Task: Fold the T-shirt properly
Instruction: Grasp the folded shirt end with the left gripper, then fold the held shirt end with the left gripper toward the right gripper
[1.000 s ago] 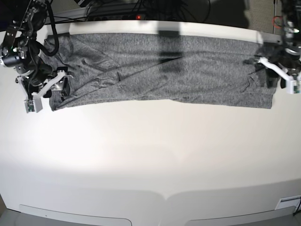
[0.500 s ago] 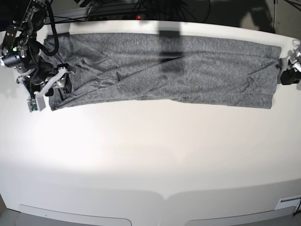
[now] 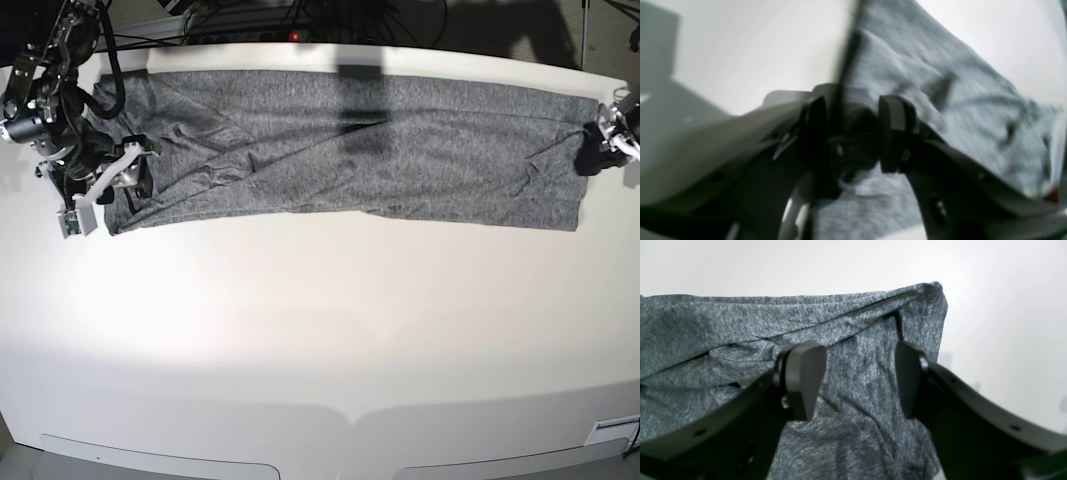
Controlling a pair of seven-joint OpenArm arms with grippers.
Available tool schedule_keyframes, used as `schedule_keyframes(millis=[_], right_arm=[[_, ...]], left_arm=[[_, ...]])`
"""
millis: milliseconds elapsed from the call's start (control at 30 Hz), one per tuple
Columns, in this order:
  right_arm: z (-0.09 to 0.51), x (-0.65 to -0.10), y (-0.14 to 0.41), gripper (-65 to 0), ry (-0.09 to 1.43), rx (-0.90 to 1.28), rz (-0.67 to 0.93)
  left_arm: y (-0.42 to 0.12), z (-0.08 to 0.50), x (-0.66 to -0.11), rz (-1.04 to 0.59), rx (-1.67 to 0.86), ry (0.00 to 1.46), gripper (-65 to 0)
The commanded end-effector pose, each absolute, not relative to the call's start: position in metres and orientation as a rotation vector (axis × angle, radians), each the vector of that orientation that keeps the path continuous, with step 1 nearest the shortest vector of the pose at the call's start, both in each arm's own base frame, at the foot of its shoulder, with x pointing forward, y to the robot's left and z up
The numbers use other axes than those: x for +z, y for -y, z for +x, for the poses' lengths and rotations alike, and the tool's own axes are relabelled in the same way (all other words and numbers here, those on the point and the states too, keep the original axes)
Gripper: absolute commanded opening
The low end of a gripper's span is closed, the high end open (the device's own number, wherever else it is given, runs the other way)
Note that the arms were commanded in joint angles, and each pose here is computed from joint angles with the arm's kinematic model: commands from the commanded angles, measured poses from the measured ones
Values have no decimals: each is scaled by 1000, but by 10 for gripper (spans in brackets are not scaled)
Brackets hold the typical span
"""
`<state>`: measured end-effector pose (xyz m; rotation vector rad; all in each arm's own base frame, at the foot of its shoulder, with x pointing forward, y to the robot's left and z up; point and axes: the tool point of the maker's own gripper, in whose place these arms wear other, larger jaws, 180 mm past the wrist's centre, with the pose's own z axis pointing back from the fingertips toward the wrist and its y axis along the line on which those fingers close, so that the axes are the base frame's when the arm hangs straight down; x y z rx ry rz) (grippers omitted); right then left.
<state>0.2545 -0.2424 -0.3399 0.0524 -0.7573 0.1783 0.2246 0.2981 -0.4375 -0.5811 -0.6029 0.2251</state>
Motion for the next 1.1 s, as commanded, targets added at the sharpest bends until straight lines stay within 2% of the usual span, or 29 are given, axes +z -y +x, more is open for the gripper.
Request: schedule_keyframes(millis=[0, 267, 333, 433, 567, 767, 967, 1067], right_arm=[[262, -327, 244, -286, 803, 198, 39], [262, -327, 244, -286, 803, 198, 39], [262, -327, 244, -286, 803, 198, 39], [262, -327, 244, -286, 803, 198, 39], [262, -327, 244, -286, 803, 199, 39], [261, -327, 244, -286, 802, 203, 40], [261, -327, 244, -286, 802, 203, 40], [261, -327, 244, -286, 802, 203, 40]], left_arm=[[-297, 219, -440, -562, 181, 547, -397], [-260, 216, -448, -606, 78, 499, -411], [-259, 218, -447, -608, 80, 514, -477], [-260, 219, -447, -605, 81, 519, -650], [-271, 219, -448, -551, 51, 517, -650], [-332, 221, -461, -229, 21, 506, -650], [-360, 218, -456, -119, -30, 477, -650], [-386, 217, -454, -1, -7, 462, -650]])
